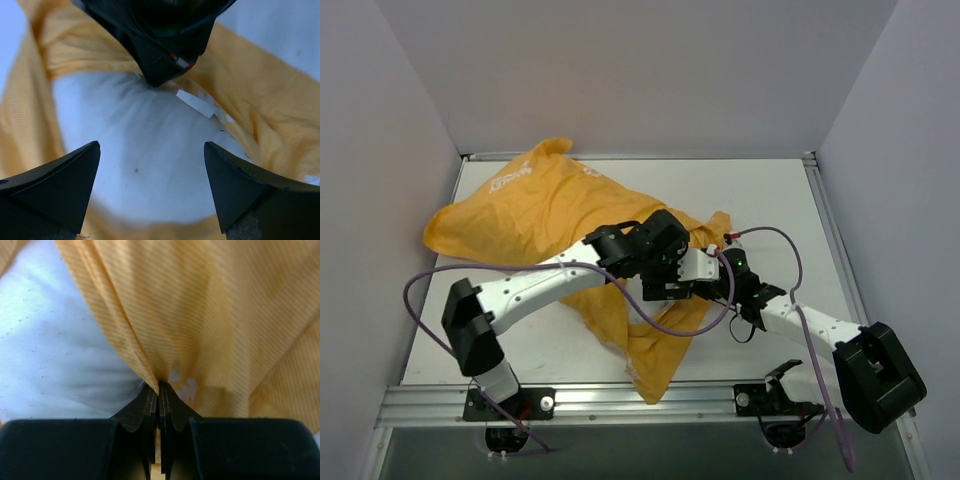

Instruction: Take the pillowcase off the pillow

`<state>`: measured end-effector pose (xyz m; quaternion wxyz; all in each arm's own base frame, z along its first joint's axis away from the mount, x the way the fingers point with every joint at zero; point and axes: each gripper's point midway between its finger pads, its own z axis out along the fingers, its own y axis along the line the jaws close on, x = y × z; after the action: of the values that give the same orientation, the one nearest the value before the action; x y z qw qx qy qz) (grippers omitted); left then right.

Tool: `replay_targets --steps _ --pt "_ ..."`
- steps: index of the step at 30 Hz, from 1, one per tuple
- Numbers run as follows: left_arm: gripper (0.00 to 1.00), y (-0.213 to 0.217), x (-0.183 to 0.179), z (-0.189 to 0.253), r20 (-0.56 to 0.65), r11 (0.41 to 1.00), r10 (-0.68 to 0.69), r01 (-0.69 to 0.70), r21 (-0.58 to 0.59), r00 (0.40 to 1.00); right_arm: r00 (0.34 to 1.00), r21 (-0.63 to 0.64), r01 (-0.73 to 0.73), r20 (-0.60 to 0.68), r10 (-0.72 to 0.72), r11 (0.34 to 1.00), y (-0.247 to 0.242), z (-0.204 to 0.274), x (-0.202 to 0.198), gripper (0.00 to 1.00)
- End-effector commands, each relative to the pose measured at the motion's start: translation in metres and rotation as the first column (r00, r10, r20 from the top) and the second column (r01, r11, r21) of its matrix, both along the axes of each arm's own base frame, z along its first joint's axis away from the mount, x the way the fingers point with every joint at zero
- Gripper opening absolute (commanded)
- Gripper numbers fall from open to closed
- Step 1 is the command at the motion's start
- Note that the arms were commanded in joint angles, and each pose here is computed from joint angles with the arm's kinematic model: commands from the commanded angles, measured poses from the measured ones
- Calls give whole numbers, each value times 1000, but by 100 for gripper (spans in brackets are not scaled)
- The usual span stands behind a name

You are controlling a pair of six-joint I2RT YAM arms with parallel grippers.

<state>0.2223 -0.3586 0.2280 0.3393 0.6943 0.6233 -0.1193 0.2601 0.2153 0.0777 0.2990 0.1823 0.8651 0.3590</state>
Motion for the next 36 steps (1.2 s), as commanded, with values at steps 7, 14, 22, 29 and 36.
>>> replay_targets --steps 7,14,22,29,36 --pt "96 30 73 -106 221 947 103 -163 278 970 999 25 40 18 -41 999 -11 12 3 0" --pt "2 70 37 -125 95 934 68 -97 344 993 948 -149 311 -18 -317 939 -90 -2 27 0" --pt "2 138 -8 -134 69 862 -112 63 503 991 908 -185 419 114 -404 889 -129 58 97 0" --pt "2 136 -43 -97 -57 895 -209 215 390 976 913 -290 399 42 -405 870 -143 18 131 0" --pt "2 109 -33 -27 -94 971 -162 176 164 982 972 -176 217 -52 -229 960 -102 -28 145 0"
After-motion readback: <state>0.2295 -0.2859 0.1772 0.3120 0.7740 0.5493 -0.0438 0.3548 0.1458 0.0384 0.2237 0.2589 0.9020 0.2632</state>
